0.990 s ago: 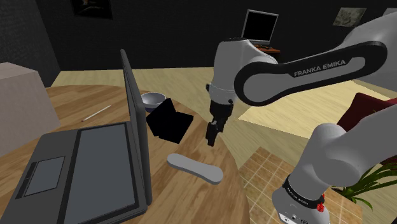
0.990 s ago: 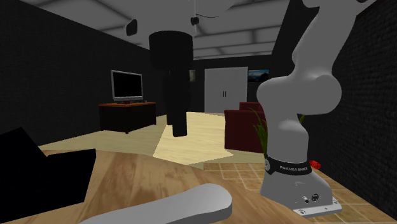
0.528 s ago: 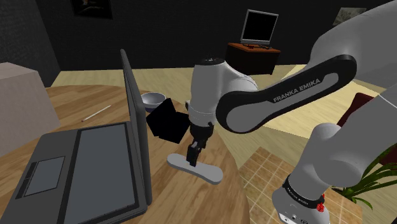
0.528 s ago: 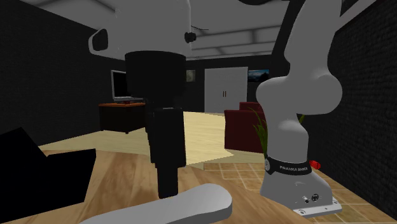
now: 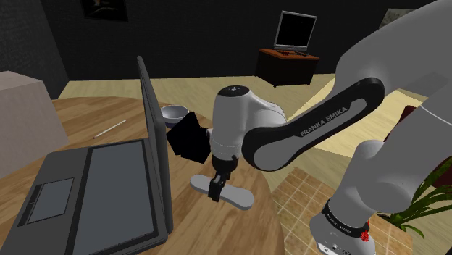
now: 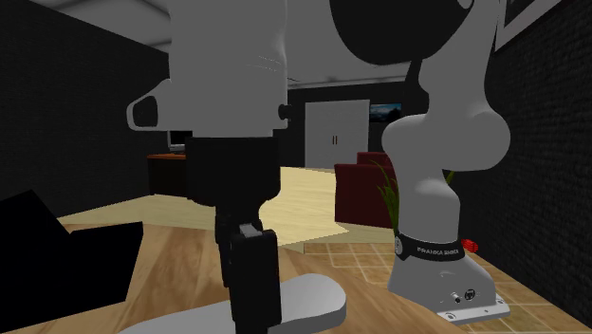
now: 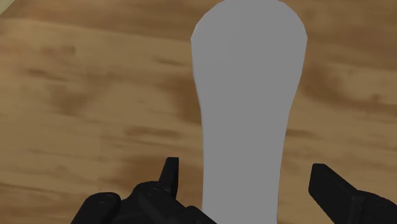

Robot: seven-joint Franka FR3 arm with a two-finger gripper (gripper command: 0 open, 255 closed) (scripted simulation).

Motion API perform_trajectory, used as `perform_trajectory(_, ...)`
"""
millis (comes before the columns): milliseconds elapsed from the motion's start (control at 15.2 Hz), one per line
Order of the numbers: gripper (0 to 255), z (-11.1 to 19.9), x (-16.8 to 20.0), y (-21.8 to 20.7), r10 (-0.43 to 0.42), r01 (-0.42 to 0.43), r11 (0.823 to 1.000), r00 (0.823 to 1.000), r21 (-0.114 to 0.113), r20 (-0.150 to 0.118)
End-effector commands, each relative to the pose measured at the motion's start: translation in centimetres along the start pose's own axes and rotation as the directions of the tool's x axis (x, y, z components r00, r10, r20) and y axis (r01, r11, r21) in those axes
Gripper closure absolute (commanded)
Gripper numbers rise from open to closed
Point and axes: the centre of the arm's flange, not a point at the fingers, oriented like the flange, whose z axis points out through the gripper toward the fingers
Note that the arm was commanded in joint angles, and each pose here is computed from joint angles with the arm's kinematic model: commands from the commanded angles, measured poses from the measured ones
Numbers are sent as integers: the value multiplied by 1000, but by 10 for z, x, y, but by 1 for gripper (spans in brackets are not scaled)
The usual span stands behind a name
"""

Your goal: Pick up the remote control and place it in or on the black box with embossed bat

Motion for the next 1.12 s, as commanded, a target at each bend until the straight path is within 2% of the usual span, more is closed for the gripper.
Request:
perform_trajectory(0, 0, 7, -1, 1, 0, 0, 1000, 1000, 0, -1)
perform_trajectory(462, 0, 7, -1, 1, 0, 0, 1000, 1000, 0, -1)
perform_trajectory(528, 255, 7, -1, 1, 0, 0, 1000, 1000, 0, -1)
perform_trajectory(1056, 255, 7, -1, 1, 0, 0, 1000, 1000, 0, -1)
